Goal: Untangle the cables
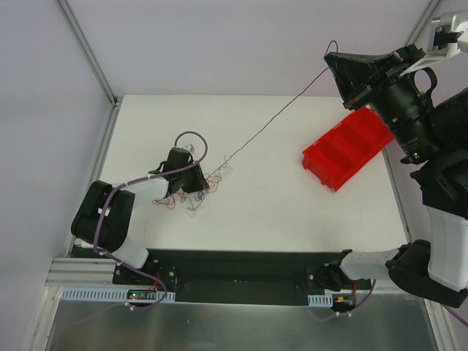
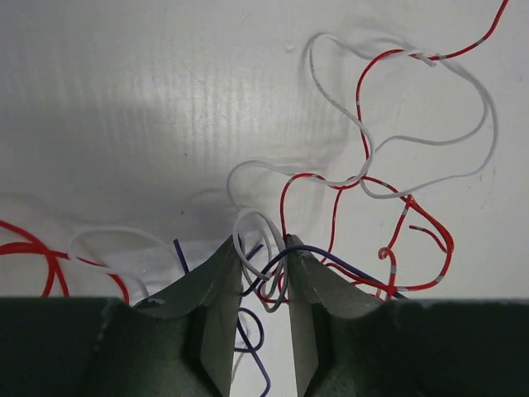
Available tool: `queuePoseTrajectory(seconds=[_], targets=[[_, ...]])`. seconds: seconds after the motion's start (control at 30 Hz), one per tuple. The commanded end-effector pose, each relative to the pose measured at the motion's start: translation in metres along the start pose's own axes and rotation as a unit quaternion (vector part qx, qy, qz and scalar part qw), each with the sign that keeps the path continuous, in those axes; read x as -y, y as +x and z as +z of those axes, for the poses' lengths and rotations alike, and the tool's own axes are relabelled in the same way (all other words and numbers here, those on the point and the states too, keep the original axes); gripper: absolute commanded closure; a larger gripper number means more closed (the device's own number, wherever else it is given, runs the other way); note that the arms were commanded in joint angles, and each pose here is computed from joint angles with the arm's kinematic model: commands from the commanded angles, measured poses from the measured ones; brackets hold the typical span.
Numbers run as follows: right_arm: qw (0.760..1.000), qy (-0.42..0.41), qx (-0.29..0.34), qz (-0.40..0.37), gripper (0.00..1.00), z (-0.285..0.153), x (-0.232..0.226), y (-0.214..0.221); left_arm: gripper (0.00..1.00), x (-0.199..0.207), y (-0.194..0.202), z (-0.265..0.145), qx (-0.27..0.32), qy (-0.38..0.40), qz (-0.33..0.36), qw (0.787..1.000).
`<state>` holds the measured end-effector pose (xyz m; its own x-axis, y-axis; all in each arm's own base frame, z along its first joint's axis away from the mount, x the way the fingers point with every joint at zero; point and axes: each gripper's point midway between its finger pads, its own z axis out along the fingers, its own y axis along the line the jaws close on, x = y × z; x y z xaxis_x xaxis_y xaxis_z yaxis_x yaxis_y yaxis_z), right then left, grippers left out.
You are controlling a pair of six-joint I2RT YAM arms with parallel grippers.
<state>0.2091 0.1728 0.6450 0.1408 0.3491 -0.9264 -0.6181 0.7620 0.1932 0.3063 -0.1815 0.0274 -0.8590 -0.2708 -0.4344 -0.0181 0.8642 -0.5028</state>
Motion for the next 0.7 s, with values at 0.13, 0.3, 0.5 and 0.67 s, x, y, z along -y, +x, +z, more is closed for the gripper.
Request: queuePoseTrajectory(seconds=[0.13, 0.3, 0.5, 0.67], targets=[[0.985, -0.019, 0.172, 0.0, 1.0, -0.017, -0.01, -0.102, 0.64, -0.049, -0.01, -0.017, 0.027, -0.096, -0.064, 0.993], [0.974, -0.029, 0.226, 0.0, 1.0, -0.03, -0.015, -0.134, 0.55, -0.063, -0.023, -0.026, 0.045, -0.115, -0.094, 0.988], [0.977, -0.027, 0.212, -0.011, 1.0, -0.023, -0.014, -0.123, 0.49, -0.071, -0.038, -0.037, 0.066, -0.129, -0.112, 0.983], [0.986, -0.019, 0.163, -0.026, 1.0, -0.023, -0.007, -0.086, 0.3, -0.048, -0.052, -0.057, 0.087, -0.088, -0.089, 0.988]])
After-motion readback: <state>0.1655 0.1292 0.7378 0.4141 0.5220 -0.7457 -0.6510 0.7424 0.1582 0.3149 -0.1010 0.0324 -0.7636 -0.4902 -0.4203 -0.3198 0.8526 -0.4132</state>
